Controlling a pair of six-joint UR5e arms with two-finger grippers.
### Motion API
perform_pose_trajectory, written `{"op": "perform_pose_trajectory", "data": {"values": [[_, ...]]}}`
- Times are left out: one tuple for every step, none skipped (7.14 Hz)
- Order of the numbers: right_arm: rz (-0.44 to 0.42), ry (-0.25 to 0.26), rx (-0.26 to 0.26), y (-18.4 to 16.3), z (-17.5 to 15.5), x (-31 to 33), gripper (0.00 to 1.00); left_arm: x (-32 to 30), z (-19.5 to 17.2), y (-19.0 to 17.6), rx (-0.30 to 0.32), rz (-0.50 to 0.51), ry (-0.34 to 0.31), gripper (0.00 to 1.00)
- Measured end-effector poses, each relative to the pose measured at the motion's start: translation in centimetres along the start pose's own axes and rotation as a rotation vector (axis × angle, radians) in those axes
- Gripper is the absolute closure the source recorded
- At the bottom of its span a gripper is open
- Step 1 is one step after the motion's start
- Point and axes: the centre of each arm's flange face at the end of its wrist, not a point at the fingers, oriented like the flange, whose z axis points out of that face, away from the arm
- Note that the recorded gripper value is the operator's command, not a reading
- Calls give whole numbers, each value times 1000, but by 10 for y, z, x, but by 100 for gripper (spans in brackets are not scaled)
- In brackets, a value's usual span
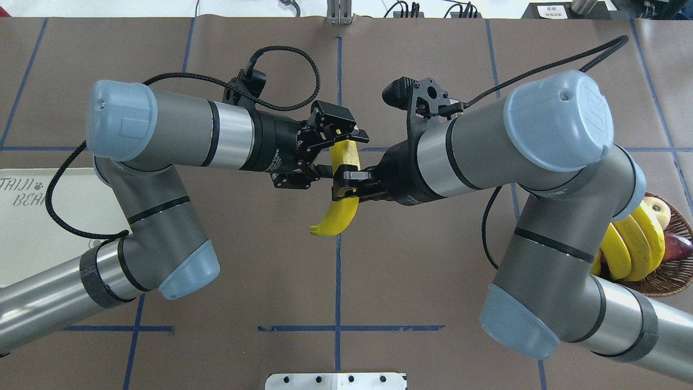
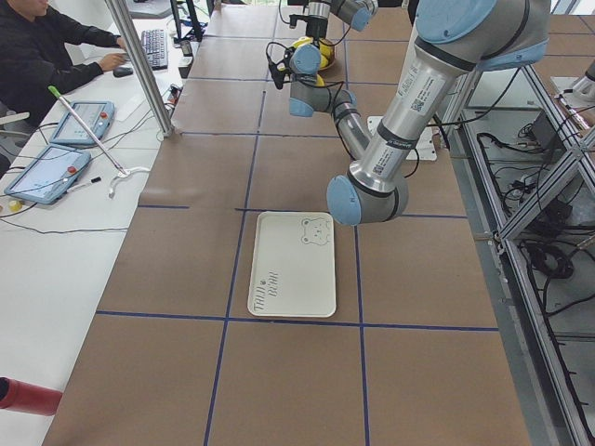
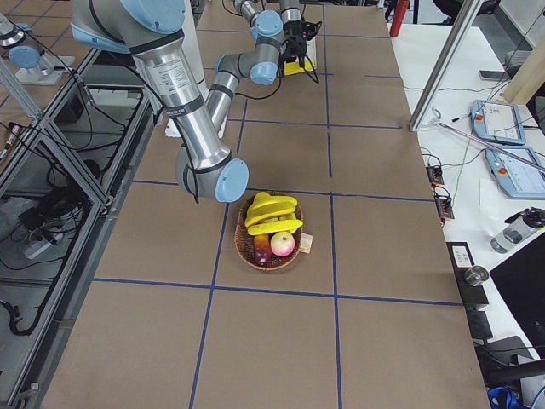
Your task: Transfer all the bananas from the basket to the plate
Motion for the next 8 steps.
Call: {"op": "perform_pose_trajectory", "data": {"values": [[0,1,0,0,0,0,0,1,-2,0,-1,9,4,100],[3,1,-1,0,0,0,0,2,-5,2,-2,24,9,100],[13,-2,1,0,-2,0,0,3,-5,2,-2,33,11,100],[22,-5,2,0,-4,-1,0,3,-6,2,-2,37,11,100],[26,-8,4,0,-6,-1,0,2,-6,1,-1,38,9,100],[26,-12,9,0,-10,-1,0,-2,-7,-2,5,36,2,100],[25,-18,17,-1,-16,-1,0,-9,-9,-10,20,42,-13,100],[23,-24,27,-3,-25,0,0,-21,-14,-28,50,68,-46,100]]}}
